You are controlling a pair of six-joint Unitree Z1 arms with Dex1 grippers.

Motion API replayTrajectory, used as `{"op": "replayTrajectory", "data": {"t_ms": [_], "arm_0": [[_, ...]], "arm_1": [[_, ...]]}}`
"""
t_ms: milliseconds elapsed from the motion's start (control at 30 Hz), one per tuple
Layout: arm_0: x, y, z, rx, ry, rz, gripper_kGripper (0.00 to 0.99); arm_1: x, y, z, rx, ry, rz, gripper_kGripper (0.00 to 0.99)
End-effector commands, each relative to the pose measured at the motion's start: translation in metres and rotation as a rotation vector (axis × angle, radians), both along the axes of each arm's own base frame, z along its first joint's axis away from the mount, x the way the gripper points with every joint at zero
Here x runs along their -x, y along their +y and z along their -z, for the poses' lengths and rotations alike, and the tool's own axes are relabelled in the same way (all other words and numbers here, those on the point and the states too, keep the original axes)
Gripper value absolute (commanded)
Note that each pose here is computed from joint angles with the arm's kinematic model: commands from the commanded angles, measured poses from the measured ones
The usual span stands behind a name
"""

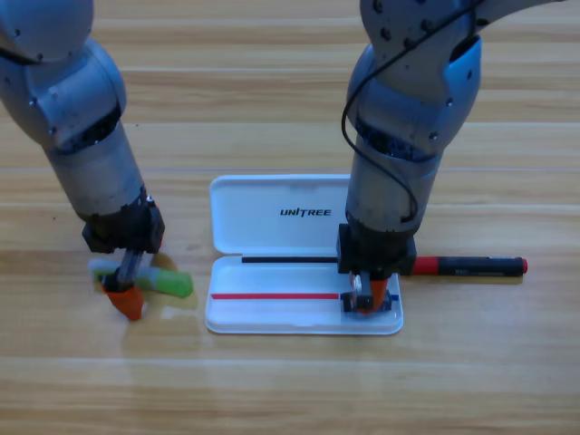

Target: Clean up eraser and pencils

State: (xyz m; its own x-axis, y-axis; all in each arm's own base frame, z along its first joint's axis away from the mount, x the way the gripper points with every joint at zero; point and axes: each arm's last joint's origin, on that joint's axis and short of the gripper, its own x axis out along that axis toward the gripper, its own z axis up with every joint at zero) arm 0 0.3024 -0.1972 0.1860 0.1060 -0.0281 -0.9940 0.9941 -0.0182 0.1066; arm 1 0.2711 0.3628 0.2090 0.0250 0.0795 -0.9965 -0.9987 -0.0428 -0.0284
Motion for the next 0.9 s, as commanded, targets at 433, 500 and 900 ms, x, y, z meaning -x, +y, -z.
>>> {"op": "replayTrajectory", "data": {"t_ms": [433, 500, 900], "arm_0": [[0.018, 0.005, 0.003, 0.002, -0.064, 0.039, 0.0], [0.02, 0.005, -0.002, -0.01, -0.083, 0.039, 0.0], [0.024, -0.001, -0.055, -0.007, -0.135, 0.051, 0.0]], "arm_1": [[0.034, -0.066, -0.099, -0.093, -0.092, 0.03, 0.96], [0.04, -0.08, -0.105, -0.094, -0.093, 0.037, 0.96], [-0.036, -0.133, -0.016, 0.099, -0.022, 0.11, 0.956]]}}
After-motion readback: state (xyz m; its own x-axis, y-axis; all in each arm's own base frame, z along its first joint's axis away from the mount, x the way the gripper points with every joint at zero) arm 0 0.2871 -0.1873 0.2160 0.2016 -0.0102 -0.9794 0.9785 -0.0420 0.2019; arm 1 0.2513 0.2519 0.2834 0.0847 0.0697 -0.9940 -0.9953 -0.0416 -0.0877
